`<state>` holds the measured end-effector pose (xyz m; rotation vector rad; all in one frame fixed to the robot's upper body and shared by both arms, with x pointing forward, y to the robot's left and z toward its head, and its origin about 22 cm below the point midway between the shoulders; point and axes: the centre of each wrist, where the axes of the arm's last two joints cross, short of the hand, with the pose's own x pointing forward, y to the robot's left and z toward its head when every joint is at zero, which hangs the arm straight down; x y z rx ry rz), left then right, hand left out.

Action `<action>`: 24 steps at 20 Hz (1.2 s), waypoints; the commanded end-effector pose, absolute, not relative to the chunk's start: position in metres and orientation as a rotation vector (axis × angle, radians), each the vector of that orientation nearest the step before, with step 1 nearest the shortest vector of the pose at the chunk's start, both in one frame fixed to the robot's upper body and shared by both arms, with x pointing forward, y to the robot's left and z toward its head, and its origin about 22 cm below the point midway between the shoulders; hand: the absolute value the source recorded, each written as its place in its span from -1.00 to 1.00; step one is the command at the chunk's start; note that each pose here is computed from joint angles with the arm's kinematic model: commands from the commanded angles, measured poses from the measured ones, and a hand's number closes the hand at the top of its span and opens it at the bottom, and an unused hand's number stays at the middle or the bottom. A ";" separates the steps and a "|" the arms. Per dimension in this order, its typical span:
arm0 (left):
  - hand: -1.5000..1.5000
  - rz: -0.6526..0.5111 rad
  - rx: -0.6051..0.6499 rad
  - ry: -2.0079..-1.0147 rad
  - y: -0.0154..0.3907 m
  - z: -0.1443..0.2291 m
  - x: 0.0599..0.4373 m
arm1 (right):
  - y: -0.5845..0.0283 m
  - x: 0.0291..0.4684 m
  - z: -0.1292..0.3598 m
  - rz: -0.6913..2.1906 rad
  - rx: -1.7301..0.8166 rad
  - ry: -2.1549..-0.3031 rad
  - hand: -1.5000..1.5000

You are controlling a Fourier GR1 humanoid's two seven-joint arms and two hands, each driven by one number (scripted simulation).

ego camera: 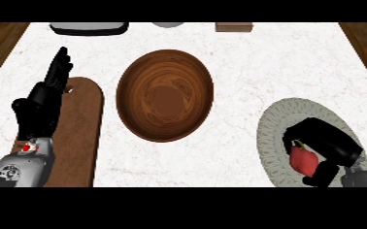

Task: Pick the bell pepper from the placemat and place it in the bowl

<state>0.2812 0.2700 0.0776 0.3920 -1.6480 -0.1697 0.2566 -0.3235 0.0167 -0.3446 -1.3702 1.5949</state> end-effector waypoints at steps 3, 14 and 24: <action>0.00 -0.144 0.419 -1.633 0.264 0.077 0.286 | -0.233 0.237 0.019 1.562 -0.298 -1.455 1.00; 0.00 -0.186 0.376 -1.649 0.261 0.080 0.290 | -0.064 0.181 0.020 1.653 -0.148 -1.506 1.00; 0.00 -0.157 0.397 -1.616 0.266 0.073 0.286 | -0.035 0.109 0.066 1.124 -0.163 -1.738 1.00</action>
